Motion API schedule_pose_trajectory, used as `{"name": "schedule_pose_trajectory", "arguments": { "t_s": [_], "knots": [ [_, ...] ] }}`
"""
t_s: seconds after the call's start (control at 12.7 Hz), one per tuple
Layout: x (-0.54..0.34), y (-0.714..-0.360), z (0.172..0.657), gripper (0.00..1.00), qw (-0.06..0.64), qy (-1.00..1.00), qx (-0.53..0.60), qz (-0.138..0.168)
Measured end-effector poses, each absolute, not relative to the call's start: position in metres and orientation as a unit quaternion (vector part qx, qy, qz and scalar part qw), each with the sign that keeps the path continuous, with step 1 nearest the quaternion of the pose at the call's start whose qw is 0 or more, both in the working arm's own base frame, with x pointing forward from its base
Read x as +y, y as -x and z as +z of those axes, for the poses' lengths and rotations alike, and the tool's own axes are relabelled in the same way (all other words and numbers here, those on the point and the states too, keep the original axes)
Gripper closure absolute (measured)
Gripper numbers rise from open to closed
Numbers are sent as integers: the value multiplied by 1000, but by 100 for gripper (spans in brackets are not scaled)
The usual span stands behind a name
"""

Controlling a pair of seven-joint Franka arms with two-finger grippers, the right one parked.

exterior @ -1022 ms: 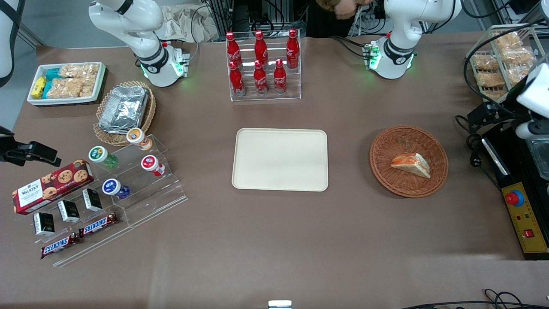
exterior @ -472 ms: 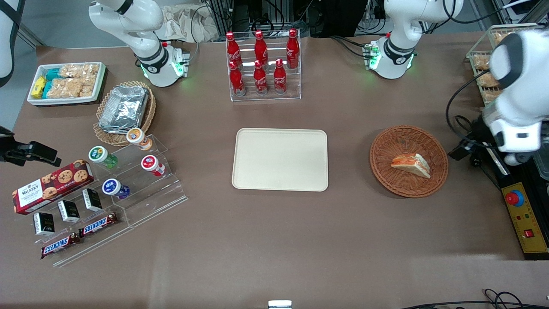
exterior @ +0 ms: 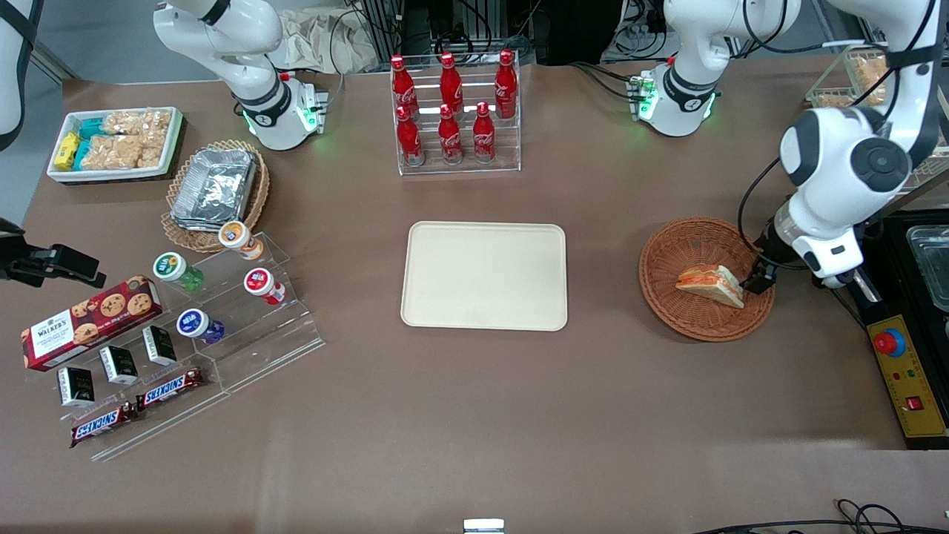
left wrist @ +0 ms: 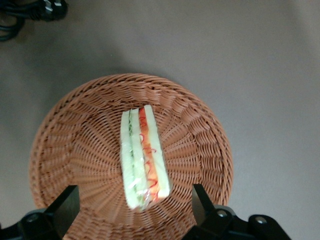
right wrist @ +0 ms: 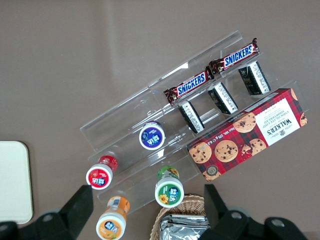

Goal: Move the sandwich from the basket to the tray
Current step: 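Lower the open left gripper around the triangular sandwich and close it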

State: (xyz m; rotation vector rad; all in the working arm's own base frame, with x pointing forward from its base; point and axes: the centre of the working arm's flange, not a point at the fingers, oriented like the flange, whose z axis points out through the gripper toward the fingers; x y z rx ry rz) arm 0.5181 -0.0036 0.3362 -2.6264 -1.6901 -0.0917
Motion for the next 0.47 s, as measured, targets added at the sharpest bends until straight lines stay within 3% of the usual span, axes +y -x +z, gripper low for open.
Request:
{"name": "schedule_pose_trajectory", "arguments": {
  "t_s": [0.24, 0.47],
  "knots": [
    [-13, -524, 295, 0, 8, 830, -557, -40],
    [-13, -507, 256, 0, 10, 828, -559, -38]
  ]
}}
